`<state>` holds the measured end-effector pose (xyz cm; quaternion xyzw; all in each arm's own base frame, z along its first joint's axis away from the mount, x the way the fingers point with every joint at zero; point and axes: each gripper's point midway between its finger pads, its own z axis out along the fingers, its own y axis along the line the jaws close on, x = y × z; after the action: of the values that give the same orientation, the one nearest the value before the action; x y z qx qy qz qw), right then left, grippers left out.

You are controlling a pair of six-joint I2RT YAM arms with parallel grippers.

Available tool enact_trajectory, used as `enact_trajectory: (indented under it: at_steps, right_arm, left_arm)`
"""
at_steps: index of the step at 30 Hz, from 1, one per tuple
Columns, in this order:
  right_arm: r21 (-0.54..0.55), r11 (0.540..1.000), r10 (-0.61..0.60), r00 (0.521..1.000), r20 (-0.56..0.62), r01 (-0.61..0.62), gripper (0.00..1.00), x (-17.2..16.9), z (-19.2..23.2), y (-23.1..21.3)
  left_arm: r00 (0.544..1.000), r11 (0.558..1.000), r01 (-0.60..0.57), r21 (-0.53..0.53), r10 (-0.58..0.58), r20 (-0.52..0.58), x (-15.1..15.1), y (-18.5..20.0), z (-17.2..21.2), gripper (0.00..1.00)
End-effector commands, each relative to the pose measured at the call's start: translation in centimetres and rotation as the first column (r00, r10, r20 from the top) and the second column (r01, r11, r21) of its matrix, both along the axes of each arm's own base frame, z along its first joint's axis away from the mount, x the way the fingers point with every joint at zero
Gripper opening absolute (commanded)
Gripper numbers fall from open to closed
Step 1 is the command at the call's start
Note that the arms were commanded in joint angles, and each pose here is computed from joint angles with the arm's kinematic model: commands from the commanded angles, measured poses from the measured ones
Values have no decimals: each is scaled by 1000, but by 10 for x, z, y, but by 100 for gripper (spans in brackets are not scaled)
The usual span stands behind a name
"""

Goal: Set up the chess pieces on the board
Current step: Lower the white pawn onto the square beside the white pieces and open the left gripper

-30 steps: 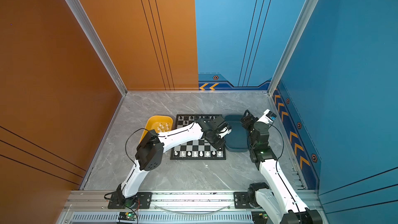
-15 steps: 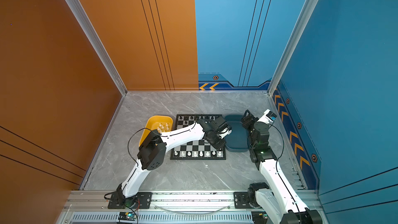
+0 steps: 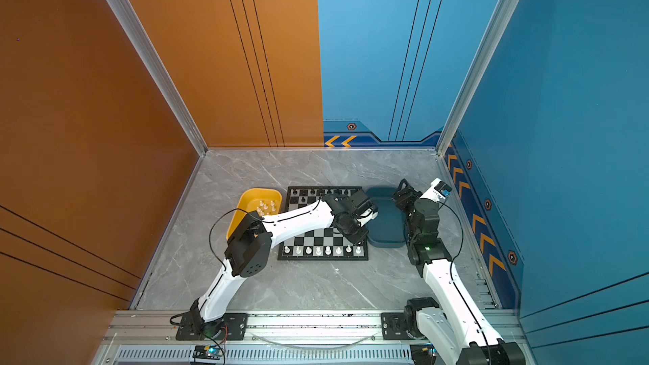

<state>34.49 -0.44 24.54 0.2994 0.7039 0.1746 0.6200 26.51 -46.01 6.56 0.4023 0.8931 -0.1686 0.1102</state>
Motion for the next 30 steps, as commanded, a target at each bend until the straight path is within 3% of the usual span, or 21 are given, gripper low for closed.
enact_trajectory:
  at_steps: [1,30]
  right_arm:
    - [11,1000,-14,1000,-2,14,76,-2,-4,-4]
    - [12,1000,-15,1000,-3,16,76,-3,-5,-5]
  left_arm:
    - [1000,1000,-2,22,2,-3,-1,-1,-4,13]
    - [1000,1000,5,26,-5,0,-4,-2,-2,24]
